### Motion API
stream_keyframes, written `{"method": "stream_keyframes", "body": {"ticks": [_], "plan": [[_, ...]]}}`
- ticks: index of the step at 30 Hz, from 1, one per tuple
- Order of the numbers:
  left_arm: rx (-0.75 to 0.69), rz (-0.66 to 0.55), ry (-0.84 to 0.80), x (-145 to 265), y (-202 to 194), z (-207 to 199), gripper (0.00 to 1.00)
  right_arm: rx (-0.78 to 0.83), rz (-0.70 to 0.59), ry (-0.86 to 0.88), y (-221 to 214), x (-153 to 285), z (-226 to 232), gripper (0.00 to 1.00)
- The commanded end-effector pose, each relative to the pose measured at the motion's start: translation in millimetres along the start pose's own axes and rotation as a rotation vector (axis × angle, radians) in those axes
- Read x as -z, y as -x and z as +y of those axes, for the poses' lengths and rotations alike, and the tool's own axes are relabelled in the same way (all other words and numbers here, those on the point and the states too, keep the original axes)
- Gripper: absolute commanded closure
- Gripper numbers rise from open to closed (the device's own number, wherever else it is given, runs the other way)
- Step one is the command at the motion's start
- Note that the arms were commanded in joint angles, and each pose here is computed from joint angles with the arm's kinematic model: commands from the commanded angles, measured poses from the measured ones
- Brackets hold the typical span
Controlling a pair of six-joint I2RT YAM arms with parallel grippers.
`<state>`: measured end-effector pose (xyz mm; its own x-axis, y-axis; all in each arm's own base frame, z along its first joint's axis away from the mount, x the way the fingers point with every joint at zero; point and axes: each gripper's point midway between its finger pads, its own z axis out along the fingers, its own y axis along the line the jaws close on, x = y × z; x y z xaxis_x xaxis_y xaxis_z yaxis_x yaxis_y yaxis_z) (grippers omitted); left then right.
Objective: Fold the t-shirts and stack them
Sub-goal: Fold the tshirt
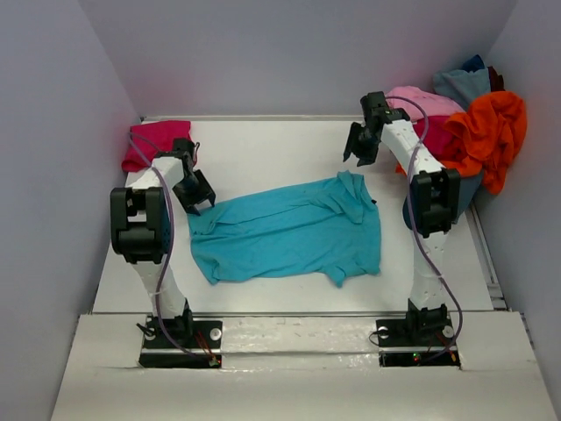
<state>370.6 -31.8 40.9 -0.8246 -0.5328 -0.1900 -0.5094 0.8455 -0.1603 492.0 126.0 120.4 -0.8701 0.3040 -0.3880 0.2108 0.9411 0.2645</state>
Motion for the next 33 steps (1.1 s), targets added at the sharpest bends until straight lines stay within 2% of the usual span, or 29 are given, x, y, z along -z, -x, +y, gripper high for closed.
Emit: {"method": "stream_keyframes", "body": {"ticks": [1,6,10,13,18,33], "plan": [[-0.047,-0.002,-0.029,8.7,0.9,-14.5,0.40,0.053,-0.012,0.034,13.2,-13.5,13.8,0.46],[-0.084,0.028,-0.044,5.8,-7.6,-22.5,0.40,0.064,-0.036,0.018,25.1,-29.0,13.9,0.46],[-0.103,0.043,-0.033,1.7,-12.0,-22.4,0.40,0.052,0.002,-0.035,16.9,-37.7,3.2,0.46],[-0.105,0.046,-0.029,0.4,-12.7,-21.5,0.40,0.050,-0.015,-0.025,18.5,-33.0,4.8,0.46],[-0.106,0.073,-0.021,-4.6,-17.4,-19.5,0.40,0.049,0.026,-0.018,10.3,-40.0,4.7,0.47],[-0.090,0.089,0.015,-18.8,-16.6,-15.8,0.40,0.053,0.061,-0.011,-4.4,-15.3,2.4,0.46]]}}
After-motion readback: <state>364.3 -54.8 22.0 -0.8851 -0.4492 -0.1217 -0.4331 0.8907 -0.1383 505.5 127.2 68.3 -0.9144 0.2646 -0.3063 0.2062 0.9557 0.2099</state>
